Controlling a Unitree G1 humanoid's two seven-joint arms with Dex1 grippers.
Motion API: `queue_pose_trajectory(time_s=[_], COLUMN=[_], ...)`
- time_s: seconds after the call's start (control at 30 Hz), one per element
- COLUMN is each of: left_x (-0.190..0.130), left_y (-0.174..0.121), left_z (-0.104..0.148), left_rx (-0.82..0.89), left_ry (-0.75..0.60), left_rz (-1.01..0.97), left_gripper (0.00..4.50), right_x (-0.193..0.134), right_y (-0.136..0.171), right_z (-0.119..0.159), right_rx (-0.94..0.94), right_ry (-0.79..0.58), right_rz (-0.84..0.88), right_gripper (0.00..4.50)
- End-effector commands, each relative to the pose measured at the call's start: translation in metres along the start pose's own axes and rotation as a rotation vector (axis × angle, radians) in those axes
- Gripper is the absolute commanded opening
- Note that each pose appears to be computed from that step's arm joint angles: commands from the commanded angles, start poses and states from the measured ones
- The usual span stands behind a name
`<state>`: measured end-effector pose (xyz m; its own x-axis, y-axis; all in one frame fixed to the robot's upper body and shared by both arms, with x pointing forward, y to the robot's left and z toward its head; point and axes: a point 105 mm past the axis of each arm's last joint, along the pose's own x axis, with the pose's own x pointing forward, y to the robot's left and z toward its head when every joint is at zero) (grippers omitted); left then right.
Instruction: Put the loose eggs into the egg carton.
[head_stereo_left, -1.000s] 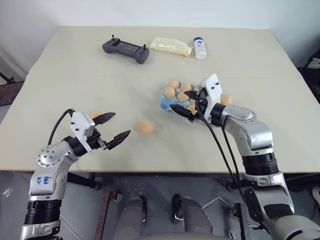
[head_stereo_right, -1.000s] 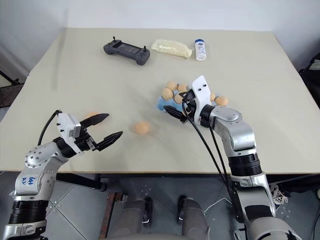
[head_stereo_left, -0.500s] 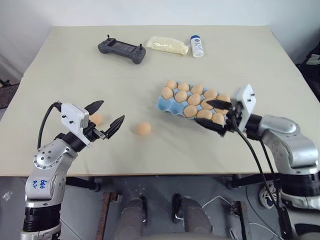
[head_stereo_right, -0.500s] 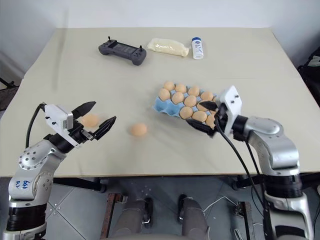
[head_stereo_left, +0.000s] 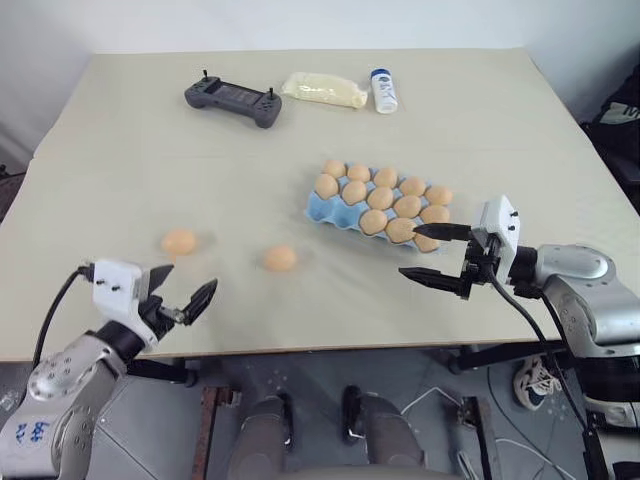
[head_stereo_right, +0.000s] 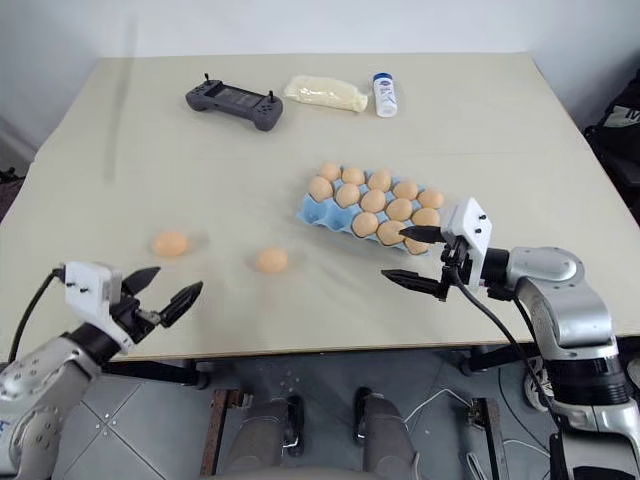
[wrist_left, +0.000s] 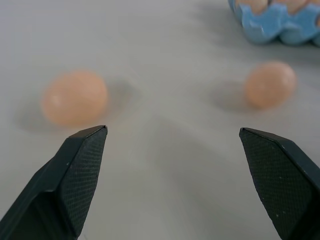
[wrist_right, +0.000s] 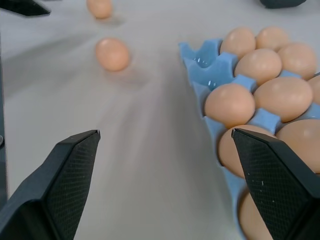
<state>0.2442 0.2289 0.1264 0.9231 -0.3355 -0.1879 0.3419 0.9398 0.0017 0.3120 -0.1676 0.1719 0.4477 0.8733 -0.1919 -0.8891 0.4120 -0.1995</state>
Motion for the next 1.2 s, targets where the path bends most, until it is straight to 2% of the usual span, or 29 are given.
queue_pose_trajectory(time_s=[0.03,0.3,0.43,0.67,0.77,1.2], left_x=[-0.008,-0.008,0.005,0.046,0.065,0.101], left_y=[-0.008,-0.022,-0.032,-0.063,-0.071,-0.079], left_z=[0.006,0.01,0.023,0.043,0.043,0.024], left_rx=[0.017,0.023,0.03,0.033,0.034,0.099], left_ry=[-0.017,-0.054,-0.105,-0.172,-0.162,-0.07], left_rz=[-0.007,-0.012,-0.038,-0.143,-0.173,-0.221], left_gripper=[4.5,4.5,4.5,4.5,4.5,4.5], right_x=[-0.001,0.004,0.006,0.007,0.007,0.008], right_y=[0.002,-0.002,-0.004,-0.005,-0.003,-0.001], right_z=[0.006,0.011,0.012,0.013,0.012,0.011], right_rx=[-0.057,-0.09,-0.095,-0.107,-0.105,-0.101], right_ry=[-0.02,-0.024,-0.022,-0.017,-0.015,-0.021], right_rz=[0.065,0.098,0.098,0.079,0.071,0.042], right_gripper=[4.42,4.42,4.42,4.42,4.42,4.42])
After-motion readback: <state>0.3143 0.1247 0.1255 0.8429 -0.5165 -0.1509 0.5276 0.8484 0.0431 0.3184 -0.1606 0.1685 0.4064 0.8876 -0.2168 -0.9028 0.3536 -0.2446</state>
